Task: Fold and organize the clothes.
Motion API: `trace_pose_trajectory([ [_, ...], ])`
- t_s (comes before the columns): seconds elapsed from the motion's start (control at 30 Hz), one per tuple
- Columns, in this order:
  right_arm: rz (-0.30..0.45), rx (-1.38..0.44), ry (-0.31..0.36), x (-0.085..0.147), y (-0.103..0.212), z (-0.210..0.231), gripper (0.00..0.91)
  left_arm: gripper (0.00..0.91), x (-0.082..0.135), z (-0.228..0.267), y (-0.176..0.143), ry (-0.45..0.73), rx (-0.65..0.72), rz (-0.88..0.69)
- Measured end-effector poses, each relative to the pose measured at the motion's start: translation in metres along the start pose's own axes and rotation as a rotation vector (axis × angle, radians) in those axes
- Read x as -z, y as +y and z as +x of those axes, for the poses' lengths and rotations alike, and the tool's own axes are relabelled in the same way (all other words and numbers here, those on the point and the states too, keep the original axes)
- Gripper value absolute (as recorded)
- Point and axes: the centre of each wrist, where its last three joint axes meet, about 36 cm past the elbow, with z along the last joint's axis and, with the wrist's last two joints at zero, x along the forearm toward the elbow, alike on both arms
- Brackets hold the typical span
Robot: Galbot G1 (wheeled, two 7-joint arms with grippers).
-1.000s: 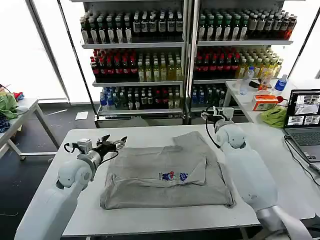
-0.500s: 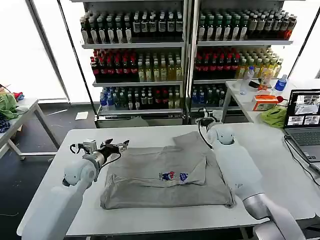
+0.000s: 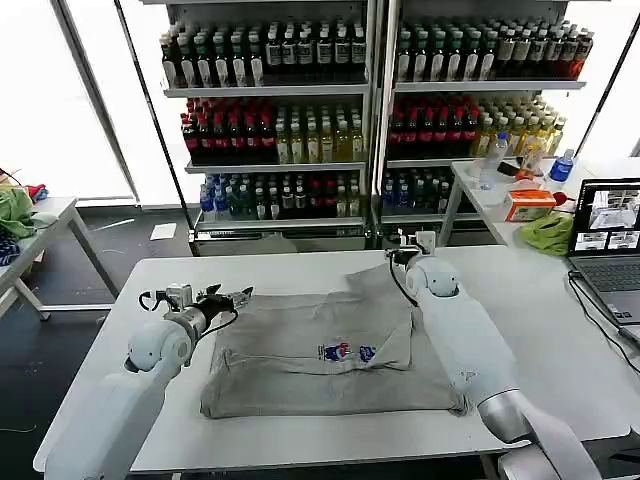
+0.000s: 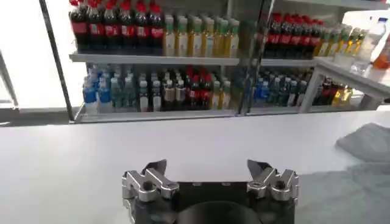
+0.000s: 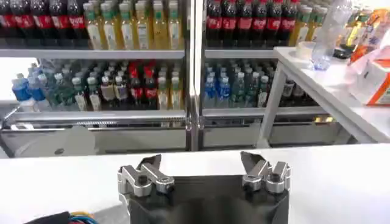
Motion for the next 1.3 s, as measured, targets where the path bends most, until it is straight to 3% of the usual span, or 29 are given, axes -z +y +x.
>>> trace_pose_trajectory([
  [0.67,0.02,0.011,0.043,-0.016,0.014,-0.009,0.907,0.907,-0.021,-0.012,0.012,0.038,0.029,0.01],
  [1.3,0.017,0.012,0.071,-0.028,0.022,-0.014,0.907,0.877,-0.024,-0.024,0.014,0.054,0.031,0.004],
])
